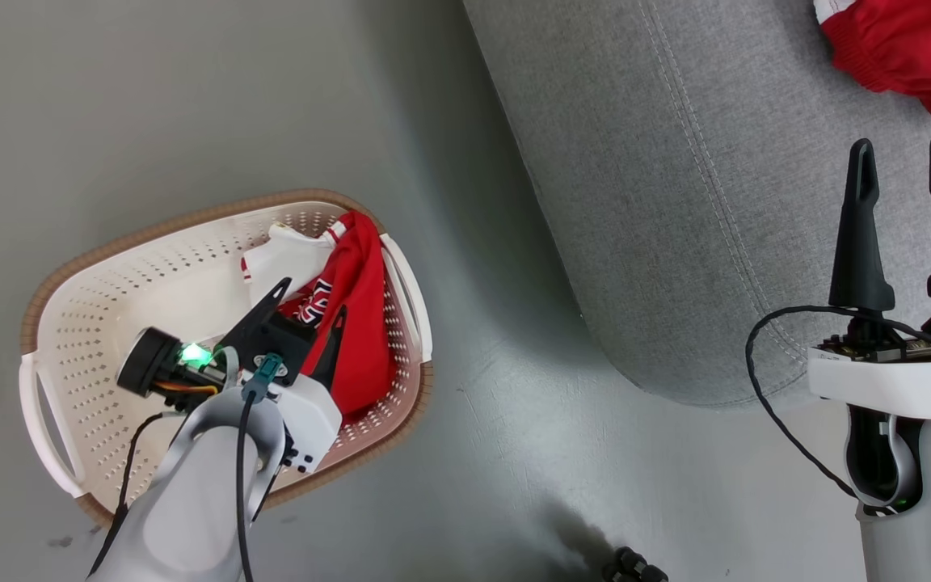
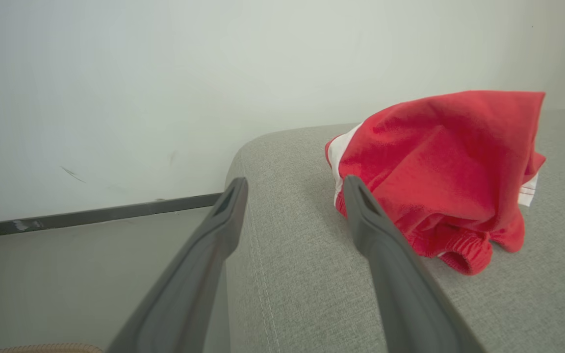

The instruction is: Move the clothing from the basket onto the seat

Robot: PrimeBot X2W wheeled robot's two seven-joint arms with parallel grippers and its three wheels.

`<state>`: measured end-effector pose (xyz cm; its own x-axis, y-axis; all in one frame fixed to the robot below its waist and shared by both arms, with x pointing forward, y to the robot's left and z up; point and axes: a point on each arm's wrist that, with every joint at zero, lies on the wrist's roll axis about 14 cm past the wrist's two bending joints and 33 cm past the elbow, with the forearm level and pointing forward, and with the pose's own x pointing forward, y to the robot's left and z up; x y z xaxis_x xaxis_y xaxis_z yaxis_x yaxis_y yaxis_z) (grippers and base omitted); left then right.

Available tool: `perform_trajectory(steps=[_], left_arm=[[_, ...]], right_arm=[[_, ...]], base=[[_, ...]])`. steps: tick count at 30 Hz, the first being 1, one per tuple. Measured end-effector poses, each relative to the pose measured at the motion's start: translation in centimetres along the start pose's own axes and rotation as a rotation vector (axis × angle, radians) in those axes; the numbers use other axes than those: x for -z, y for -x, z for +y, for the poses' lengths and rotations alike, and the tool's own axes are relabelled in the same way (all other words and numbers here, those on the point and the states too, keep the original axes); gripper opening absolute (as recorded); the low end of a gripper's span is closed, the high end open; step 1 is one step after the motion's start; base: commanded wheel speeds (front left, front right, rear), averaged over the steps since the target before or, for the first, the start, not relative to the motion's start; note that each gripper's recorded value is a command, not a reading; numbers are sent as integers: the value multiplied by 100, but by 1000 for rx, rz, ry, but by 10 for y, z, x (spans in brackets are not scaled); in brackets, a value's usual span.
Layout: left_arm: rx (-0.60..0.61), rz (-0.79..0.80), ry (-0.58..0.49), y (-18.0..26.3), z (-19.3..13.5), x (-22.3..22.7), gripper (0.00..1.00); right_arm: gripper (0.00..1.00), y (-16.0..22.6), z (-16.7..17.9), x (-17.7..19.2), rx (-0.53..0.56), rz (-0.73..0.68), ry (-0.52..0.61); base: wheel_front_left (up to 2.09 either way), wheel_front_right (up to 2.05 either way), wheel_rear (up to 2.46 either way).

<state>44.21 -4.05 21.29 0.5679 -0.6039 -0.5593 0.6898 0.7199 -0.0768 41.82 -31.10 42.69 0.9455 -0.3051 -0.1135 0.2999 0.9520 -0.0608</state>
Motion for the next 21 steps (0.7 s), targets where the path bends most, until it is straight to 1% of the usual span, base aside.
perform_trajectory(steps=[5,9,15,21], left_arm=[[48,14,-21,-10,-10,1,100],[92,47,-15,-13,-23,10,100],[109,44,-18,-23,-27,7,100],[129,88,-22,-28,-31,19,100]], right_arm=[[100,0,-1,4,5,12,-8],[100,-4,1,3,-2,4,-11],[100,-8,0,1,1,0,-2],[100,-6,-4,3,12,9,-1]], base=[[0,0,0],[0,0,0],[0,0,0],[0,0,0]])
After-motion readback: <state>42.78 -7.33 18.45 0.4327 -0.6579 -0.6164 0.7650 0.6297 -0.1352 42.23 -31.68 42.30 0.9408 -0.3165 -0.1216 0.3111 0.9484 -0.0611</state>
